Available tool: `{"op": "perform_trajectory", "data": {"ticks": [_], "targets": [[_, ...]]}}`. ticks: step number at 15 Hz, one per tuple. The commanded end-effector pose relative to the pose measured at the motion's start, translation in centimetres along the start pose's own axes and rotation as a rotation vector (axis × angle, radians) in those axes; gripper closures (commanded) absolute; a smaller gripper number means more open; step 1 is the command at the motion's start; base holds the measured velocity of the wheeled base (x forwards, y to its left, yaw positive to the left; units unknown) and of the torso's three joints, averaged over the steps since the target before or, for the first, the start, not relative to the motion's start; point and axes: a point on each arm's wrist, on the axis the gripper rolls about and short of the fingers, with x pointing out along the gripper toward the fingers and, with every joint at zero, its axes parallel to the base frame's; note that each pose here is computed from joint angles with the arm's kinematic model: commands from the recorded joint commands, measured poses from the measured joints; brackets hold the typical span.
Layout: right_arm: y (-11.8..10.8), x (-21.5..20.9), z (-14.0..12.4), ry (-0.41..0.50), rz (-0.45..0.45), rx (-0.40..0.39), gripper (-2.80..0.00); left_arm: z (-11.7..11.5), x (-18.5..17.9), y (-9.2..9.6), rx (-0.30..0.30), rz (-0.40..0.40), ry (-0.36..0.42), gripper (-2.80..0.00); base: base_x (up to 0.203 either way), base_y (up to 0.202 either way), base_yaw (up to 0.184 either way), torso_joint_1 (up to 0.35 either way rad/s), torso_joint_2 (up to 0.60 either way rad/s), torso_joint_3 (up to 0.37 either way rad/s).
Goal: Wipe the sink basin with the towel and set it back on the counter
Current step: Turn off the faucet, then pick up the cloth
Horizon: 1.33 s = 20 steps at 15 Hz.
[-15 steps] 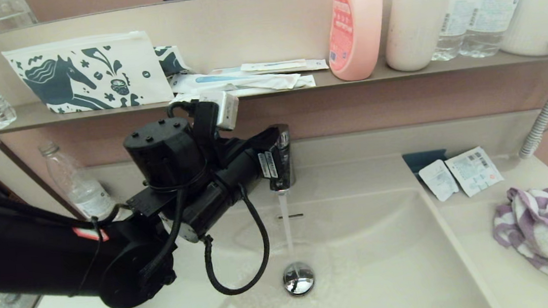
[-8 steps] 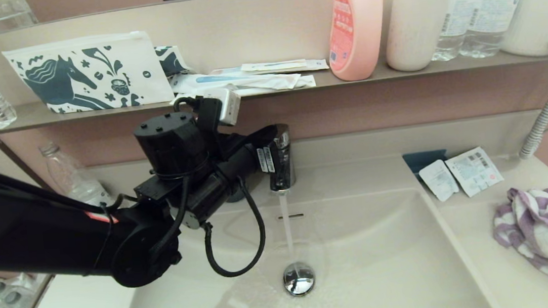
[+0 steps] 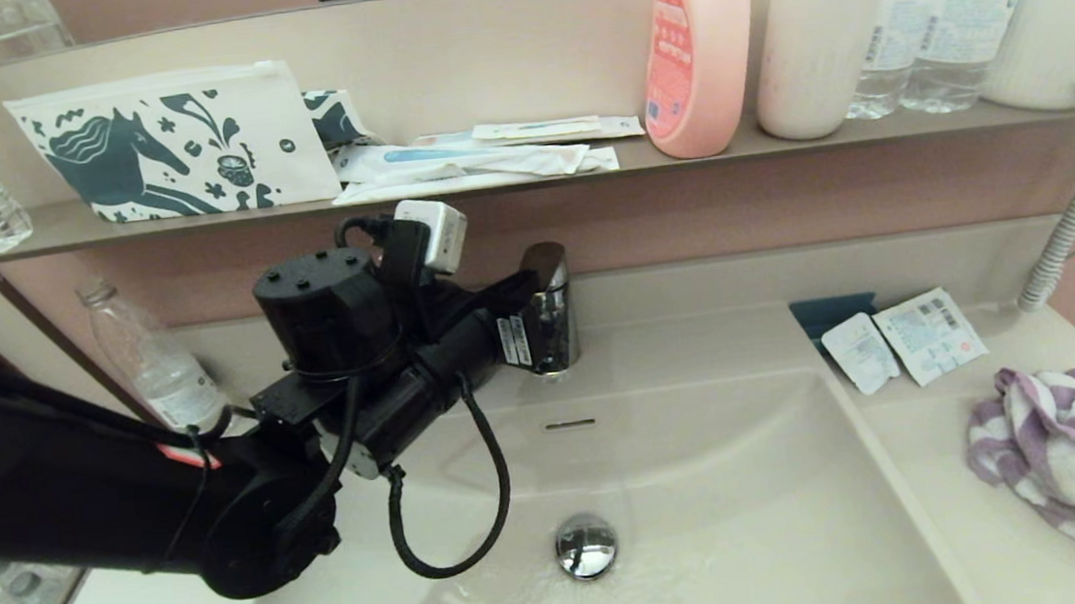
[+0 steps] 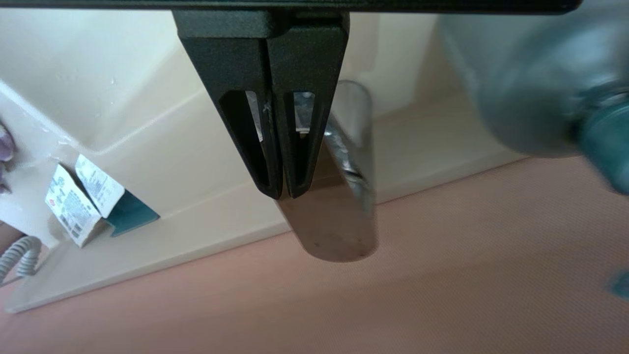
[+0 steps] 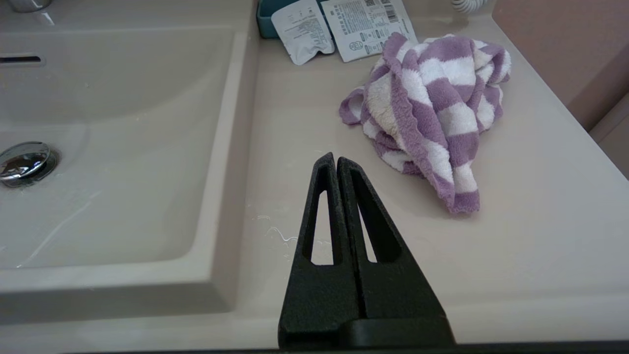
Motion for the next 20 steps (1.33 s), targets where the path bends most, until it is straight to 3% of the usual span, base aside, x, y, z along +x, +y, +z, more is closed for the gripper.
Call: {"op": "perform_trajectory", "data": {"ticks": [1,4,10,16,17,20], "targets": [[0.0,0.0,0.0,0.000,0.000,0.000,0.00,1.8,-0.7,0.7,-0.002,0.017,-0.062,0.00,0.000,0.000,0.000,0.000,0.00,0.000],[0.0,0.0,0.0,0.000,0.000,0.000,0.00,4.8,-4.0,2.5,0.000,0.039,-0.111,0.00,0.000,0.000,0.000,0.000,0.00,0.000],[0.0,0.0,0.0,0.000,0.000,0.000,0.00,1.9,-13.0,2.5,0.002,0.035,0.003,0.00,0.000,0.000,0.000,0.000,0.00,0.000],[0.0,0.0,0.0,0.000,0.000,0.000,0.00,3.8,-22.5,3.0,0.013,0.083,-0.080,0.00,0.000,0.000,0.000,0.000,0.00,0.000],[0.0,0.0,0.0,0.000,0.000,0.000,0.00,3.8,-24.0,3.2,0.030,0.114,-0.078,0.00,0.000,0.000,0.000,0.000,0.00,0.000],[0.0,0.0,0.0,0.000,0.000,0.000,0.00,3.2,-27.2,4.2,0.086,0.321,-0.081,0.00,0.000,0.000,0.000,0.000,0.00,0.000]]}}
